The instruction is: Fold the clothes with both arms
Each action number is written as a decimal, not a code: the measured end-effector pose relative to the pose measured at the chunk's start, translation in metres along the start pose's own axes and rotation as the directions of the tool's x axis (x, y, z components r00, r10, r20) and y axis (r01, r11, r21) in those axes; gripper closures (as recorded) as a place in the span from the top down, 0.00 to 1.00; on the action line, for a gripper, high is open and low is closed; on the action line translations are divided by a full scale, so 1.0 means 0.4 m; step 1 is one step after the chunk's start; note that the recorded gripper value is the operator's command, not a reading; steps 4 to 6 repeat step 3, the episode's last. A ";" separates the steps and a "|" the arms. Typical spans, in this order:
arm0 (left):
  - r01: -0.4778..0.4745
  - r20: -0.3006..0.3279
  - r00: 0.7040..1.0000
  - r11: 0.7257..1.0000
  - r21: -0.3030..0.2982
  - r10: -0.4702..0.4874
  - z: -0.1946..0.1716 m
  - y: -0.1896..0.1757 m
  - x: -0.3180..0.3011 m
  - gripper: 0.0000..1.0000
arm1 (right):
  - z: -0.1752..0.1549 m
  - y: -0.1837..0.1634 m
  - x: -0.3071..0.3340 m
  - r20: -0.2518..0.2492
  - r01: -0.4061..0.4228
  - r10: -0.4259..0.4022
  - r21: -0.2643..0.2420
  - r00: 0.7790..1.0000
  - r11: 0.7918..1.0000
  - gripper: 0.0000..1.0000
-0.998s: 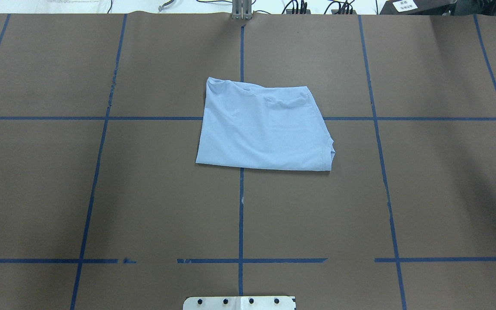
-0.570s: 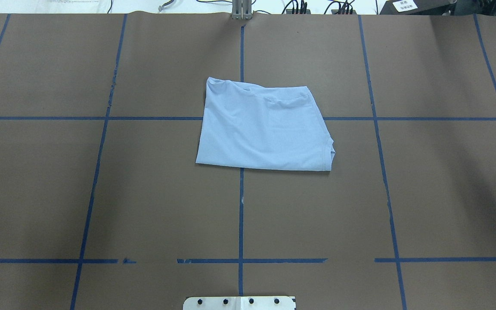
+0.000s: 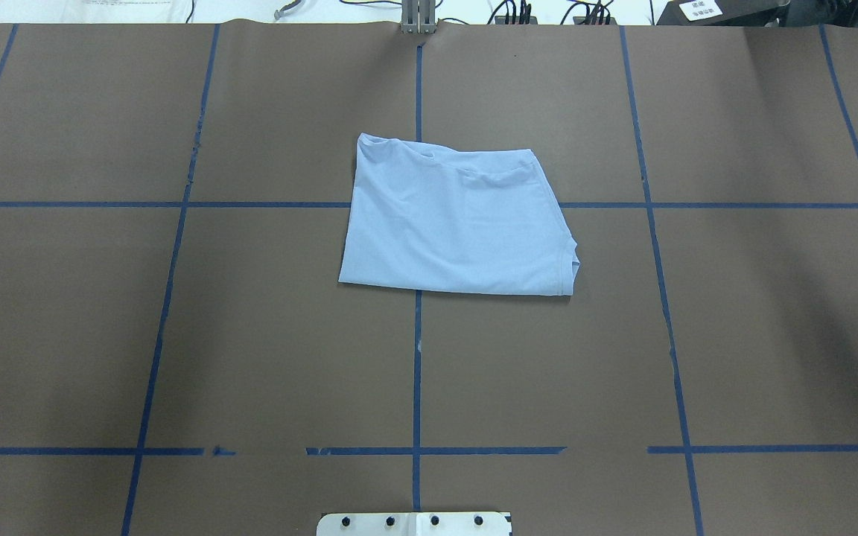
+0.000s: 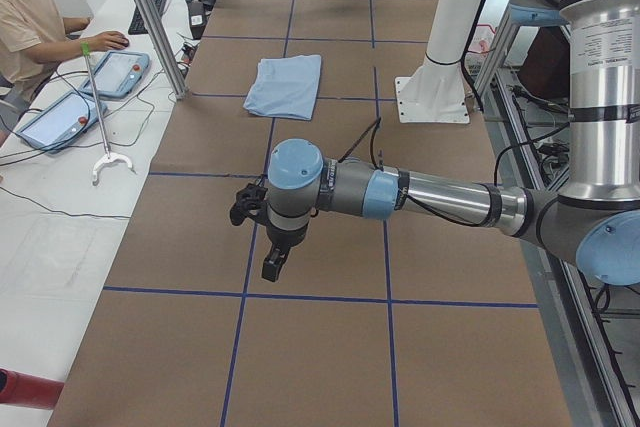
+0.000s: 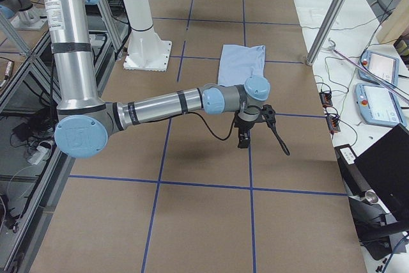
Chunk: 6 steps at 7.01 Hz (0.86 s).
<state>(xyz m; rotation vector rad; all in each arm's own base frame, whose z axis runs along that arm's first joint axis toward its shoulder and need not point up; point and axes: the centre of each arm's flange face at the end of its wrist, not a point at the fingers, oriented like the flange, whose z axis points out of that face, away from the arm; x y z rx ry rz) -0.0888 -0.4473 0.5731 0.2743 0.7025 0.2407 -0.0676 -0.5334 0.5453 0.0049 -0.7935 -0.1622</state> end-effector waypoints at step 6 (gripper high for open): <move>-0.002 0.000 1.000 1.000 0.003 0.002 -0.001 -0.001 0.001 1.00 | 0.014 -0.004 -0.024 0.002 0.013 -0.013 -0.010 1.000 1.000 1.00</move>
